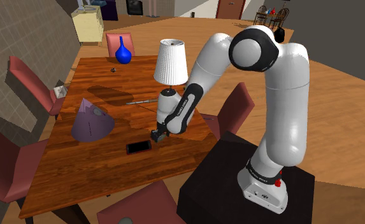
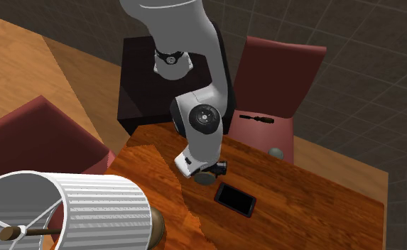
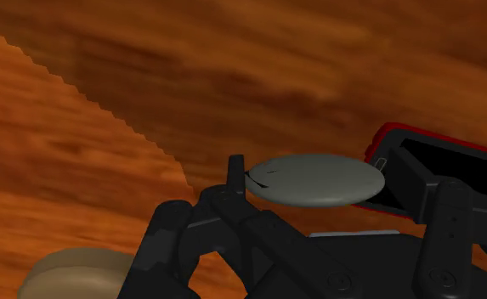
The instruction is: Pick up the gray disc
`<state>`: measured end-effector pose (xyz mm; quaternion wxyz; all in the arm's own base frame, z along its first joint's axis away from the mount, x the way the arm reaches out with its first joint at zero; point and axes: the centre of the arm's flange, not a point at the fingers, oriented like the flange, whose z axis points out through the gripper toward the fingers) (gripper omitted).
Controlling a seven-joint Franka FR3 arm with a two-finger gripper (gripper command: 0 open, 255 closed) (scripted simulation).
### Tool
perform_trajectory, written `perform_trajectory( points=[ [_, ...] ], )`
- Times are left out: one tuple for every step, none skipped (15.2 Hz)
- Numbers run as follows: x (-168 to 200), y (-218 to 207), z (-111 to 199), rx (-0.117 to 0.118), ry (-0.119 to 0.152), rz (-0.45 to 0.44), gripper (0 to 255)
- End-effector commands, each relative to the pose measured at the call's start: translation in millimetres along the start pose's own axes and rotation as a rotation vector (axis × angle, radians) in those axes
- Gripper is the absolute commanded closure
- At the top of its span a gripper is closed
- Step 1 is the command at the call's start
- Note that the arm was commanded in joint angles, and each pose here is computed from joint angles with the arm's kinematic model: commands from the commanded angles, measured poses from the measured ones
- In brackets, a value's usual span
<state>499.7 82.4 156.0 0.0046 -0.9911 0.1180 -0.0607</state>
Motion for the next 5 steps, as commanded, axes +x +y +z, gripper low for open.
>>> perform_trajectory(
  points=[
    [1.7, 0.0, -11.4, 0.000, 0.000, 0.000, 255],
    [2.4, -0.1, -16.6, 0.000, 0.000, 0.000, 255],
    [3.0, -0.2, -21.9, 0.000, 0.000, 0.000, 255],
    [3.0, -0.2, -22.6, 0.000, 0.000, 0.000, 255],
    [3.1, -0.2, -22.6, 0.000, 0.000, 0.000, 255]
  ],
)
